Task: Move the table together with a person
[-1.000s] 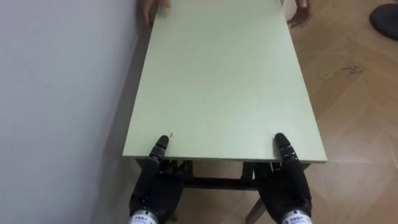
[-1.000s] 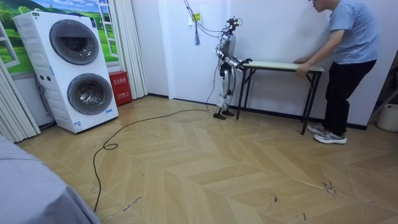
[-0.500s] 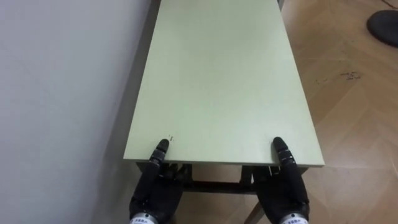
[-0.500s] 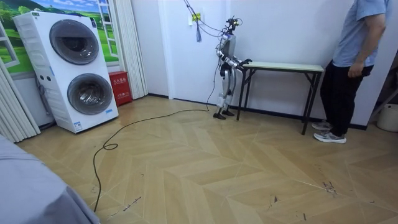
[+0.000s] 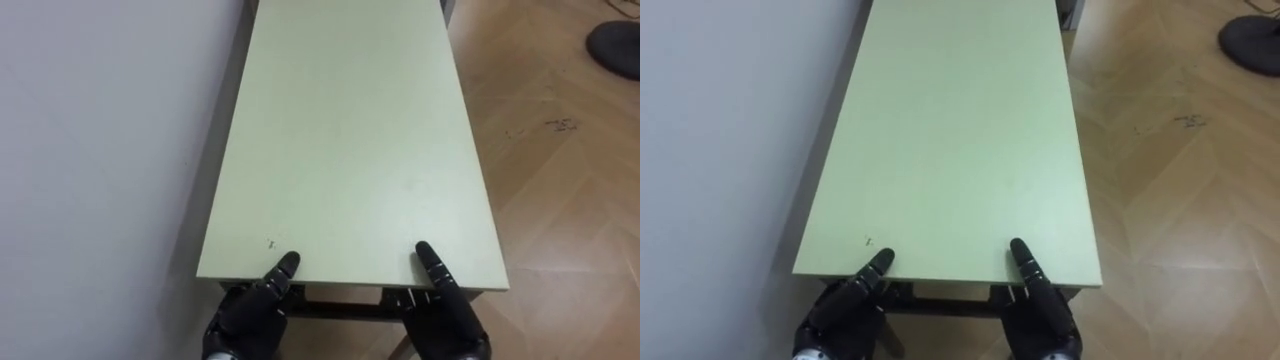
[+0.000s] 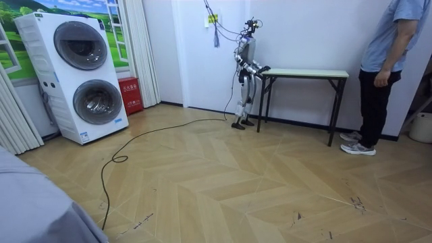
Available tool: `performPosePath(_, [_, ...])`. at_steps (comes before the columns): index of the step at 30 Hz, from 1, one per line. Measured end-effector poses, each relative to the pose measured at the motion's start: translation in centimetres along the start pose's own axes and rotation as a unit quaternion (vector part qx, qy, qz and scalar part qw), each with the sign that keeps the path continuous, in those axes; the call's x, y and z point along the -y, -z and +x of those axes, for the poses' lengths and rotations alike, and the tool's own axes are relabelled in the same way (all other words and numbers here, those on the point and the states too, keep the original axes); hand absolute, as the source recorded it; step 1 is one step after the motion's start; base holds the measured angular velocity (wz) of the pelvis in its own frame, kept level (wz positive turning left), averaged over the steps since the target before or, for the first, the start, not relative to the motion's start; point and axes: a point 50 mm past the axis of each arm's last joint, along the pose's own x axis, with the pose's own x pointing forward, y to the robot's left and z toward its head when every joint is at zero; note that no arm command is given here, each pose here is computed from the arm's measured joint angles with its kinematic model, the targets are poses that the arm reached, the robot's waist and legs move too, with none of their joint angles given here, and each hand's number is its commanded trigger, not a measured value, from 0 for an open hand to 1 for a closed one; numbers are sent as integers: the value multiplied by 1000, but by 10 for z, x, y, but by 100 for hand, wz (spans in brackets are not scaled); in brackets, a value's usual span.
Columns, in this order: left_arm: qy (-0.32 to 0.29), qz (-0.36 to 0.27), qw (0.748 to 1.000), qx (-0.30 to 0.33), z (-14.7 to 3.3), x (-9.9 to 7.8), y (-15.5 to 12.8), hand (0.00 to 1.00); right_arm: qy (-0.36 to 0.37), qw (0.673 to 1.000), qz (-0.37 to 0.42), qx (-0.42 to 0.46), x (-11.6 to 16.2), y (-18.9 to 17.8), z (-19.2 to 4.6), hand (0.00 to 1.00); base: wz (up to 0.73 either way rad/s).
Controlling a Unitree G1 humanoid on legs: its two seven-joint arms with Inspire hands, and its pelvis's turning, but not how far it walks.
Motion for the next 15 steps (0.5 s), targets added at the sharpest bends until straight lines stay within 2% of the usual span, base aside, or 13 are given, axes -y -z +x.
performPosePath(15, [3,8,1000,-6,-1,-4,0,0,6,1000,-7,-8,3,1,-1,0,-1])
